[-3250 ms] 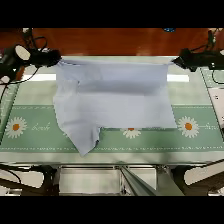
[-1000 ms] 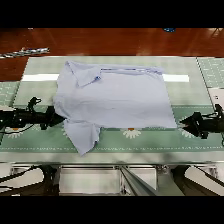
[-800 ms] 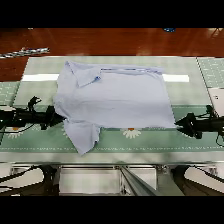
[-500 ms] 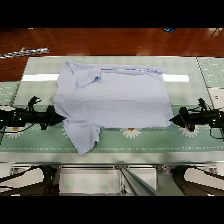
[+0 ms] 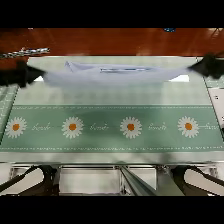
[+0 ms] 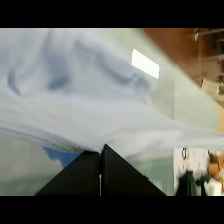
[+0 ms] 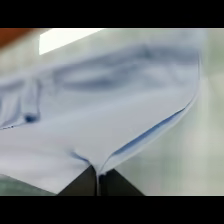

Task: Fold the shirts.

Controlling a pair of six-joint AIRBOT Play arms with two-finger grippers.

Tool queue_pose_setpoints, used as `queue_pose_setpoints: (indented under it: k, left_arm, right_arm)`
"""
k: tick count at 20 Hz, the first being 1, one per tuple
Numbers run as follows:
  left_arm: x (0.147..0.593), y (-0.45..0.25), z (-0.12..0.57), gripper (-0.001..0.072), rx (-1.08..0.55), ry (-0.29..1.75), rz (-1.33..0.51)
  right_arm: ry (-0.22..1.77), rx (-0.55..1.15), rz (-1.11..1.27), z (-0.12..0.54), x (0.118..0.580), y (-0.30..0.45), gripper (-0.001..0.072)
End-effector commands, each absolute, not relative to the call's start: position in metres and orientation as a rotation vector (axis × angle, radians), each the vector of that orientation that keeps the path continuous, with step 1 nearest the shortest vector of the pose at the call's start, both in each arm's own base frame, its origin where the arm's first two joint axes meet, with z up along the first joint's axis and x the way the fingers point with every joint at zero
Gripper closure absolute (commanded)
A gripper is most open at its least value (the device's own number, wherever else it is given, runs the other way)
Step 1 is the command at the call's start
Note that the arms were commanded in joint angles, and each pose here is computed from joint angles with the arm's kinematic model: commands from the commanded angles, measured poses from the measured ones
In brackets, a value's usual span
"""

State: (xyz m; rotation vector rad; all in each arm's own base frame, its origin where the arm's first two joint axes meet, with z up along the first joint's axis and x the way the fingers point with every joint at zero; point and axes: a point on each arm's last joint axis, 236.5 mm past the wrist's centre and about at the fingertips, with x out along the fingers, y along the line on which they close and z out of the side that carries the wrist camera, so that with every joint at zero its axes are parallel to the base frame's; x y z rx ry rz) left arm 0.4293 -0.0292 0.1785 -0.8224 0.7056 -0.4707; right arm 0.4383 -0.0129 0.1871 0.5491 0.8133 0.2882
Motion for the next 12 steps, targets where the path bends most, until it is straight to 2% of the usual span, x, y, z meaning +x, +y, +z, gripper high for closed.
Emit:
queue_pose_setpoints:
  k: [1,3,6,9,12]
  left_arm:
    - [0.418,-0.034,0.362,0.0689,-0.582,0.331,-0.541]
    - [0.390,-0.037,0.428,0.0689,-0.423,0.206,-0.505]
    - [0.329,-0.035,0.494,0.0689,-0.209,0.055,-0.382]
    - [0.268,-0.033,0.516,0.0689,-0.065,-0.012,-0.226]
    - [0.218,-0.031,0.520,0.0689,0.029,-0.040,-0.102]
  right_arm:
    - [0.556,0.349,0.228,0.336,0.422,-0.021,0.0693]
    - [0.417,0.268,0.200,0.399,0.393,-0.017,0.0693]
    - [0.279,0.170,0.135,0.452,0.331,-0.009,0.0693]
    - [0.173,0.103,0.067,0.485,0.271,0.001,0.0693]
    - [0.167,0.068,0.034,0.487,0.226,0.012,0.0693]
